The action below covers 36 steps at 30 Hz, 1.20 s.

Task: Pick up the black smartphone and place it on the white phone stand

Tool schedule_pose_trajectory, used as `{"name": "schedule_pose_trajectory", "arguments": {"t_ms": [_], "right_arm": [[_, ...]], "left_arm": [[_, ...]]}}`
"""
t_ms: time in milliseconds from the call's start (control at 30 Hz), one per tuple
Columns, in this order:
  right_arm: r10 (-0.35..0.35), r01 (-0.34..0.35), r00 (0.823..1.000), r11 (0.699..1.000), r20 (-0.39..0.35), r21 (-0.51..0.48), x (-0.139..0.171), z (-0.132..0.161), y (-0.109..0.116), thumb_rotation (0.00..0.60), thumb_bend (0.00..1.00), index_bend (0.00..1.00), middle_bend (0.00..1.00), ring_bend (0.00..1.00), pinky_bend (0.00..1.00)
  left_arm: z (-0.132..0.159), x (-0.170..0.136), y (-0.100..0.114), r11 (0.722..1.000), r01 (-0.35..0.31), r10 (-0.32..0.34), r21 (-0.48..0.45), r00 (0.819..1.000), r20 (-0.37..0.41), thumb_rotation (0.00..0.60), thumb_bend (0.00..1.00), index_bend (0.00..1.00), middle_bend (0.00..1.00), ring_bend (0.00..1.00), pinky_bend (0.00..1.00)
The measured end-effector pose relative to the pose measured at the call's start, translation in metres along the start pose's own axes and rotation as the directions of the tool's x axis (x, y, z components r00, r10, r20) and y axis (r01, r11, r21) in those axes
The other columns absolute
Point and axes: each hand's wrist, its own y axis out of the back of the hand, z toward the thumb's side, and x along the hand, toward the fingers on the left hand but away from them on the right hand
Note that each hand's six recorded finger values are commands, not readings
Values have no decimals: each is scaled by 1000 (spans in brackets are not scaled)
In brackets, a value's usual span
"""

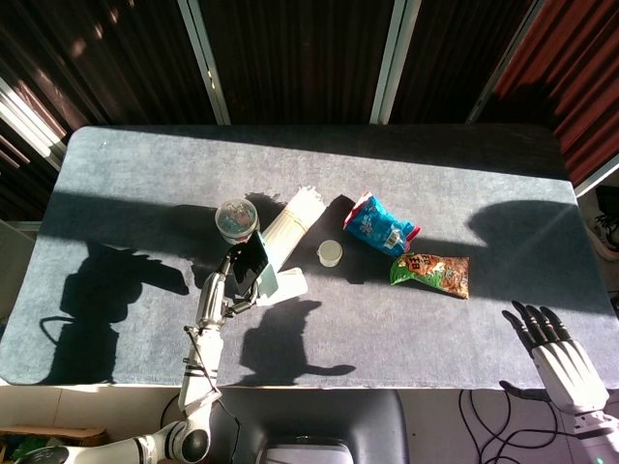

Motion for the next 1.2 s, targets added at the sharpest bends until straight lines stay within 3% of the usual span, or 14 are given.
{"name": "schedule_pose_trajectory", "arguments": {"t_ms": [633,1200], "right_arm": [[-10,10,1000,1000,-3,-13,3,-2,4,600,109,0,0,0,0],[-18,18,1000,1000,1,-21,6,-6,7,600,110,0,0,0,0]], "left_arm": [[0,-7,-34,1000,15,-15,-16,1000,11,600,510,946,1000,791,231],[-10,-4,-48,999,15,-16,-39,999,-27,600,513,947,1000,791,222]]}}
